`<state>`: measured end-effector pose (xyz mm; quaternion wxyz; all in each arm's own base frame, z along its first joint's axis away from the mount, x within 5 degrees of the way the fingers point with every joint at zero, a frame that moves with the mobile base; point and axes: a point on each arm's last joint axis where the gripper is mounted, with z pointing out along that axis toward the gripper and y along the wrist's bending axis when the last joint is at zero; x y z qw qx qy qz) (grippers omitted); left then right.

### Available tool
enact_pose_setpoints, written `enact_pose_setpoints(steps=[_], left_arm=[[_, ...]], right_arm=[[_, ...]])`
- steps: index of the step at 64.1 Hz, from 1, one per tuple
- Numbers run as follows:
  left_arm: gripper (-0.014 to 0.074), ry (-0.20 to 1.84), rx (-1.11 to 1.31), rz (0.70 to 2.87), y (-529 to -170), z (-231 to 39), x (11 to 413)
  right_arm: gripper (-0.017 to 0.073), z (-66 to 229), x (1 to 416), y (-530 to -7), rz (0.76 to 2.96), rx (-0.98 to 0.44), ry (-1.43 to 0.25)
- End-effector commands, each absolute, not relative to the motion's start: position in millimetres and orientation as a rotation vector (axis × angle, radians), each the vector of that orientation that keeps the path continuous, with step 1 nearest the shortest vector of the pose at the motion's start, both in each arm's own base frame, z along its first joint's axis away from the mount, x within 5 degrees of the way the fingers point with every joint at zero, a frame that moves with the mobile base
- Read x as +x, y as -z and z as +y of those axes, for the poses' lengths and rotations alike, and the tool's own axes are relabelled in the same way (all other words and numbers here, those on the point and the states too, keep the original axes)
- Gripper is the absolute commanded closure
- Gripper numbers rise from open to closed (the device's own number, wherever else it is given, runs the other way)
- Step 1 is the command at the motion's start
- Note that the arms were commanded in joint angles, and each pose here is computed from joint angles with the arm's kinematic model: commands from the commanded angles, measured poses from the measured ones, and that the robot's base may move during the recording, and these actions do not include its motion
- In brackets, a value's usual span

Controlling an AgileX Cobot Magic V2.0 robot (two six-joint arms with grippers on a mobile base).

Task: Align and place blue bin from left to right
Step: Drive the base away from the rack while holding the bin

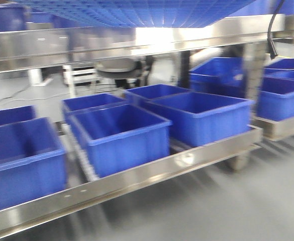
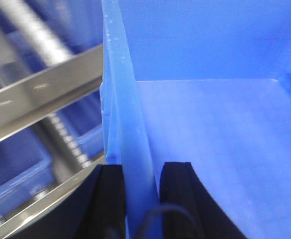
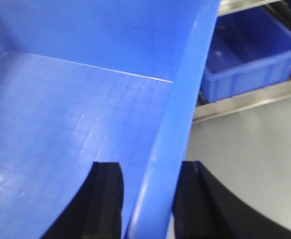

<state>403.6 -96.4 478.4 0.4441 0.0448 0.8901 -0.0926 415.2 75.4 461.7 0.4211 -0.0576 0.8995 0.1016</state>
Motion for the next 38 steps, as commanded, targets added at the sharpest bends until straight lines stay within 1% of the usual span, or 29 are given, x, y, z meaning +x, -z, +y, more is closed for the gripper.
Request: enact_pose_setpoints(steps=[1,38], left_arm=[[0.0705,0.427,0.188,2.082,-505.6,-115.6,383.5],[0.0705,0.427,0.188,2.082,-505.6,-115.6,383.5]], right_arm=[[0.0629,82.4,413.6,-480.7,2.108,-0.126,-0.342],[0.0629,82.4,413.6,-480.7,2.108,-0.126,-0.342]])
